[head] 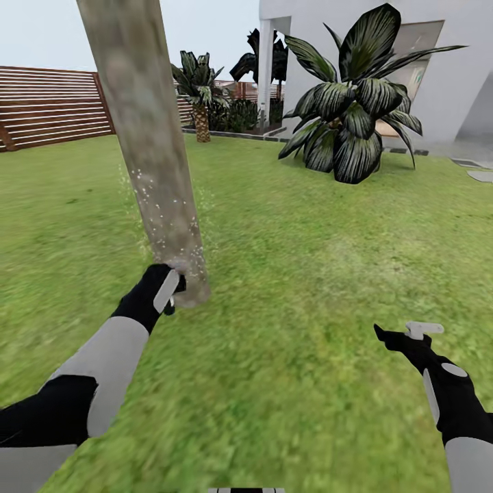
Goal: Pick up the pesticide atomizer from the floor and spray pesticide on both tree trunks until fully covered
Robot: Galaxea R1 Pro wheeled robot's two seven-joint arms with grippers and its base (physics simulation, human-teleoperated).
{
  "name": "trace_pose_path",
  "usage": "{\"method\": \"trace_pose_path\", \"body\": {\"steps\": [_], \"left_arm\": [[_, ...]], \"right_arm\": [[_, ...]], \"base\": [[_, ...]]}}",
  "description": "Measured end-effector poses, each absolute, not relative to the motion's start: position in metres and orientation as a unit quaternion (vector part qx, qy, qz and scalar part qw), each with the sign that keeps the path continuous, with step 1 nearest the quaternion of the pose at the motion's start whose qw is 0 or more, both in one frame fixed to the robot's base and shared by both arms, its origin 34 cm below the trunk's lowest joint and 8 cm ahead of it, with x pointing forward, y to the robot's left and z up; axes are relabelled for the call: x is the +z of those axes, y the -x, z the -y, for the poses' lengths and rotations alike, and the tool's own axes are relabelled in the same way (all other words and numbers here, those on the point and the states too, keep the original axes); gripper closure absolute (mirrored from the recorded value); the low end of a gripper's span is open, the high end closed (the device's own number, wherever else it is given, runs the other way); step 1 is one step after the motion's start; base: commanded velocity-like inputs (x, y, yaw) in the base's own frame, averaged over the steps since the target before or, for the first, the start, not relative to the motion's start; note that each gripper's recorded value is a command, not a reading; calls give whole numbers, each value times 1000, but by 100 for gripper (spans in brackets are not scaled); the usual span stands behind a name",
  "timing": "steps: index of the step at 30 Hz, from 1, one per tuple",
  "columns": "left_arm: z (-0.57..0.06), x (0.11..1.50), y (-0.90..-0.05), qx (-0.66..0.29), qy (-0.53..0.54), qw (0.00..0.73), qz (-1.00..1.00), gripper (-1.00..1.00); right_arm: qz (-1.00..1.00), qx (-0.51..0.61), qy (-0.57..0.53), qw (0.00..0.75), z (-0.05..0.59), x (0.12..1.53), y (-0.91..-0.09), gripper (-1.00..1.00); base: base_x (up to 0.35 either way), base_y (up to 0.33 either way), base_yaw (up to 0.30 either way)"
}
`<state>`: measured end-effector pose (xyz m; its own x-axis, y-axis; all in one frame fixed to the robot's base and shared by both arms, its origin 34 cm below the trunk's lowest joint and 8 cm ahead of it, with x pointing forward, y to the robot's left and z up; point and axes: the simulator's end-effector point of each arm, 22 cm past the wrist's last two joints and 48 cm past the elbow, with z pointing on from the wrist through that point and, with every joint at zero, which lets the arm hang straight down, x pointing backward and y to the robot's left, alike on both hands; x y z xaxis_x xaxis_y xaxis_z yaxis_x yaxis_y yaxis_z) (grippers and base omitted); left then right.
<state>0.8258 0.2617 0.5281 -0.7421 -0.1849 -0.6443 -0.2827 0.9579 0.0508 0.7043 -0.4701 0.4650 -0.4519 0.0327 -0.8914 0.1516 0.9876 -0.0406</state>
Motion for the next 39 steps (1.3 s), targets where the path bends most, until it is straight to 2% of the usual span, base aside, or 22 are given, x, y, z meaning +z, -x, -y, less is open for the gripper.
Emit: {"method": "trace_pose_path", "body": {"steps": [3,5,11,17,23,29,33,36,39], "left_arm": [[-260,468,-796,53,130,346,-928,100],[-273,421,-761,48,119,333,-934,100],[-323,369,-714,29,87,355,-930,100],[-307,337,-676,-17,5,365,-931,100],[-272,322,-655,-90,-71,352,-929,100],[-257,301,-618,-126,-172,305,-928,100],[-234,296,-592,-166,-253,267,-915,100],[-212,302,-574,-201,-352,263,-876,100],[-206,298,-545,-223,-429,221,-847,100]], "right_arm": [[-851,-56,-54,520,469,464,-704,-100],[-851,-56,-54,520,468,464,-704,-100],[-851,-54,-53,520,468,464,-704,-100],[-852,-43,-50,519,458,461,-705,-100],[-850,131,78,504,325,454,-708,-100],[-831,215,241,453,173,440,-685,-100],[-805,291,286,431,92,447,-659,-100],[-784,353,311,404,62,461,-637,-100],[-767,367,349,393,35,474,-625,-100]], "base": [[0,0,0],[0,0,0],[0,0,0],[0,0,0],[0,0,0],[0,0,0],[0,0,0],[0,0,0],[0,0,0]]}}
